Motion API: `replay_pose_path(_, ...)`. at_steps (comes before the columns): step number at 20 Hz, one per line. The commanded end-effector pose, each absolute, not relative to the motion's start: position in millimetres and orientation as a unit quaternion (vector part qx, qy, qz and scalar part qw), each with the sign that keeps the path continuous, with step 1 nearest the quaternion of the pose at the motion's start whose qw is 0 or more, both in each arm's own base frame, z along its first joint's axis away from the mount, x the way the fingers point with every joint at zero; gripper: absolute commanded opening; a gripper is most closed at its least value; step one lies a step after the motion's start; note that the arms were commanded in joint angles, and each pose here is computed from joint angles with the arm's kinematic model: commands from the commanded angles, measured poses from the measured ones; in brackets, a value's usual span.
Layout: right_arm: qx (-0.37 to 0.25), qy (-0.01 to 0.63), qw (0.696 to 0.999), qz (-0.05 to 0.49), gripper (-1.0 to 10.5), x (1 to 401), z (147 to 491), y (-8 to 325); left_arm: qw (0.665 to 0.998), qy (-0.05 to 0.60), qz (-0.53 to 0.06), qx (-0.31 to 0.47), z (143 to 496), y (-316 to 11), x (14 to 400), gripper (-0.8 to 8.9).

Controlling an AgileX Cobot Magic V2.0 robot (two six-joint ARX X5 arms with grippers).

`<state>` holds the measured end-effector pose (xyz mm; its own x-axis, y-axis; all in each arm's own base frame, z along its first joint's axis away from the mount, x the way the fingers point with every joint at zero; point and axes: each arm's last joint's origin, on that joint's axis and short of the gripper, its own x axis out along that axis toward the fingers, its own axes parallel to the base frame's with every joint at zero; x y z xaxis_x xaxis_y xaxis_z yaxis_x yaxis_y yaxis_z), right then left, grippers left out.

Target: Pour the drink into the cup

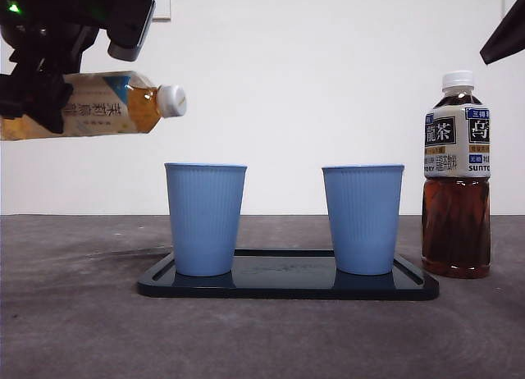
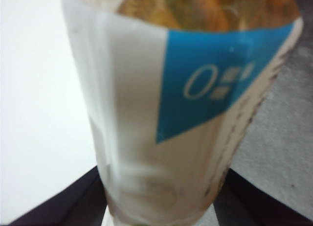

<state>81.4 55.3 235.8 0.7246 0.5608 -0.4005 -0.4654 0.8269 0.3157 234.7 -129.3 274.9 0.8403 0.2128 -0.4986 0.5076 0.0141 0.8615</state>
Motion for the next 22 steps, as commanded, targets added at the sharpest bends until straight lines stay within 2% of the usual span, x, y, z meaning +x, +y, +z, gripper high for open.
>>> replay_pose_path(1, 0.093, 0.235, 0.924, 0.285, 4.3, 80.9, 240.4, 55.8, 0.685, 0.237, -0.087, 0.684, 288.4, -134.0, 238.2, 2.09)
replay_pose_path(14, 0.093, 0.235, 0.925, 0.285, 4.3, 80.9, 240.4, 55.8, 0.685, 0.237, -0.088, 0.683, 288.1, -134.5, 237.7, 2.09)
replay_pose_path(17, 0.093, 0.235, 0.925, 0.285, 4.3, 80.9, 240.4, 55.8, 0.734, 0.238, -0.069, 0.632, 290.5, -134.3, 237.4, 2.09)
replay_pose_path(19, 0.093, 0.235, 0.925, 0.285, 4.3, 80.9, 240.4, 55.8, 0.794, 0.233, -0.054, 0.558, 297.2, -132.6, 234.7, 2.09)
replay_pose_path(22, 0.093, 0.235, 0.925, 0.283, 4.3, 80.9, 240.4, 55.7, 0.894, 0.202, -0.069, 0.395, 317.0, -124.3, 223.1, 2.09)
